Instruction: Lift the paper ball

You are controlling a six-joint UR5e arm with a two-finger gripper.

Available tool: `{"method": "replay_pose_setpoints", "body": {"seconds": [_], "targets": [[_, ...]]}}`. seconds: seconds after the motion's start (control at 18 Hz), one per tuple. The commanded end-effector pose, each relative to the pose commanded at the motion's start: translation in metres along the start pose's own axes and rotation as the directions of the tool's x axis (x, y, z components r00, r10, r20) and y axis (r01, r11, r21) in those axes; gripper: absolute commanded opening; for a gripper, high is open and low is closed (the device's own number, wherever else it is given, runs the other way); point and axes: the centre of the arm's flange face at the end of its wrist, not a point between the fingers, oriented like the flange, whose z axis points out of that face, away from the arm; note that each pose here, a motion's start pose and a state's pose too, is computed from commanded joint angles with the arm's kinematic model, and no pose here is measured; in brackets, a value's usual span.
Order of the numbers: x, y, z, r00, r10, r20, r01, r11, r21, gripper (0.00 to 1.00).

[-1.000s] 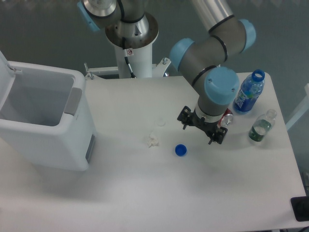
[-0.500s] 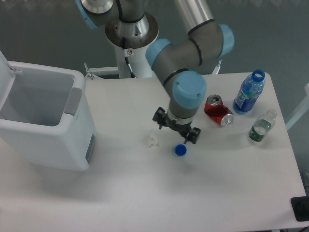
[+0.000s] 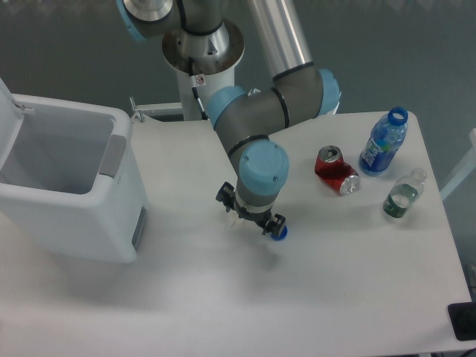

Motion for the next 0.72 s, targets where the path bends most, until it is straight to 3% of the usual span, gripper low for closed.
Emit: {"method": "replay_pose_setpoints", "body": {"seconds": [0.33, 0.5, 0.72], "targets": [[0.013, 0.008, 0.016, 1.0, 0.008, -0.023, -0.009, 0.999, -0.038, 0.91], [0.014, 0.01, 0.017, 1.0, 0.007, -0.02, -0.008, 0.999, -0.045, 0.76], [0.015, 0.01, 0.017, 1.0, 0.004, -0.02, -0.005, 0.999, -0.047, 0.42]]}}
